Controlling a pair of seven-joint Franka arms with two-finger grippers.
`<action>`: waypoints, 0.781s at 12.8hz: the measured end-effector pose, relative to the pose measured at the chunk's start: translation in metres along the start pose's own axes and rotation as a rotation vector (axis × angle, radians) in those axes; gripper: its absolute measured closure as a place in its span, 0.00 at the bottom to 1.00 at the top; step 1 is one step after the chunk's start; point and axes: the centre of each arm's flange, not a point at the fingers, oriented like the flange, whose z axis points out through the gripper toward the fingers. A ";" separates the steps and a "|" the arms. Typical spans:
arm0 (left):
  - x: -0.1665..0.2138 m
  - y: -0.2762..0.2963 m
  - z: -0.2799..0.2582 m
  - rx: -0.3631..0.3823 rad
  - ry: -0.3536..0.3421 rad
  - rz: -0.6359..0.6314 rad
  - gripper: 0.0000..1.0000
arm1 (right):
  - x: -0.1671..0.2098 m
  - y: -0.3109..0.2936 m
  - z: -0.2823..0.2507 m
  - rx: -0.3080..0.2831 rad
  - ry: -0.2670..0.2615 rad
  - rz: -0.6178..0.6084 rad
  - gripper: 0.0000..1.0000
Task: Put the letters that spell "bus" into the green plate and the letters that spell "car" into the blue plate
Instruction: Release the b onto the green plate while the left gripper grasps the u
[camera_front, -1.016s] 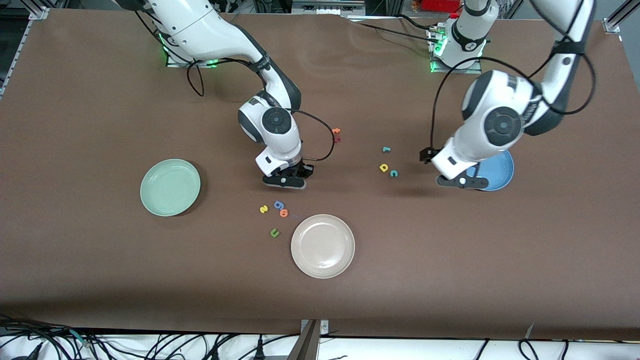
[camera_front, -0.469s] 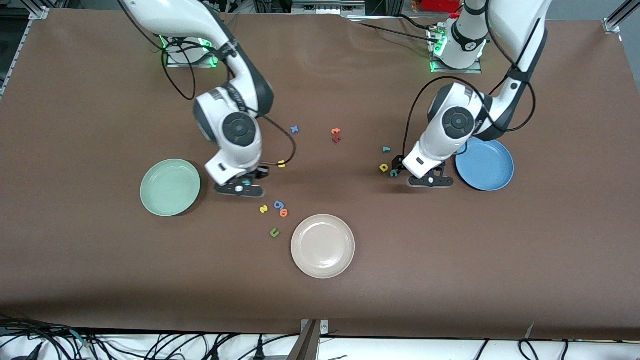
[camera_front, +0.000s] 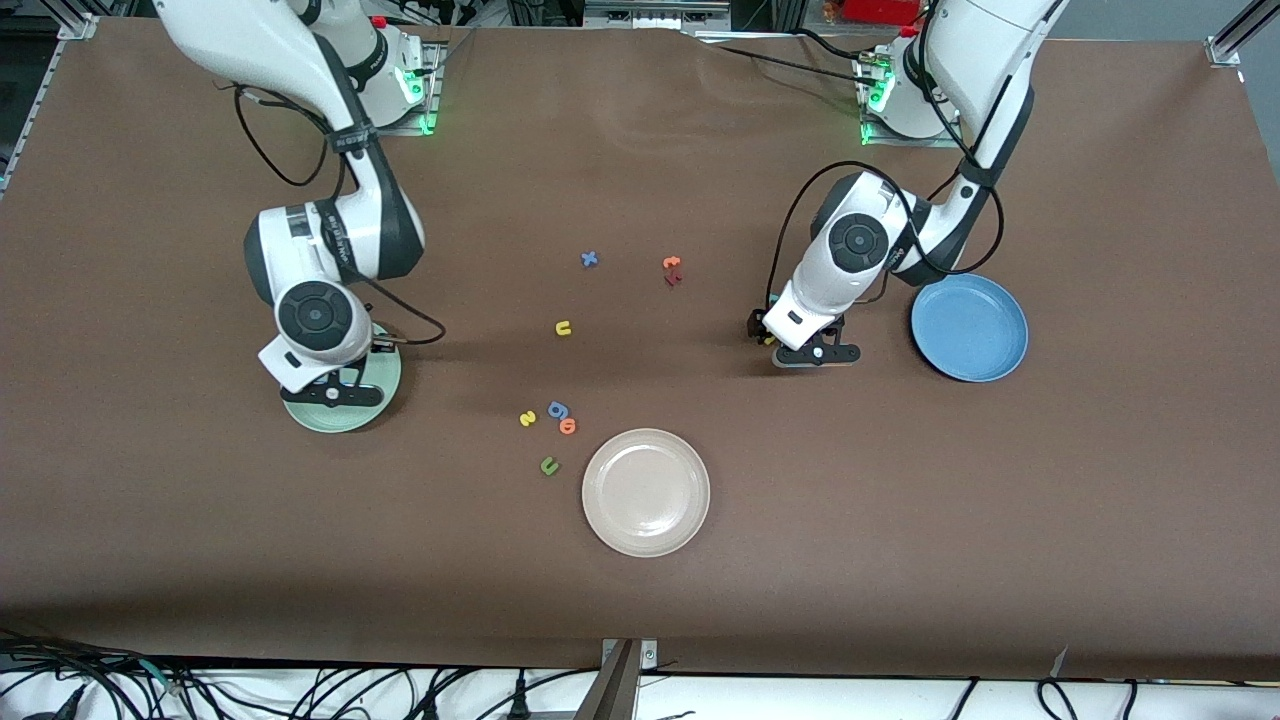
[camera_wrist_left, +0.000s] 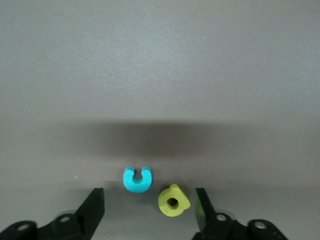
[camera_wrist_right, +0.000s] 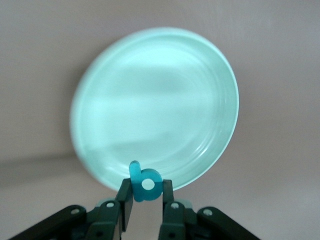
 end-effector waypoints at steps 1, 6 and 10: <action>0.003 -0.005 0.000 0.004 0.003 -0.010 0.21 | -0.003 0.010 0.030 0.010 -0.007 0.015 0.67; 0.012 -0.021 0.000 0.015 0.008 -0.048 0.42 | -0.002 0.020 0.025 0.021 -0.012 0.028 0.24; 0.008 -0.016 0.007 0.018 -0.002 -0.069 0.43 | -0.003 -0.025 -0.086 0.163 -0.016 0.020 0.00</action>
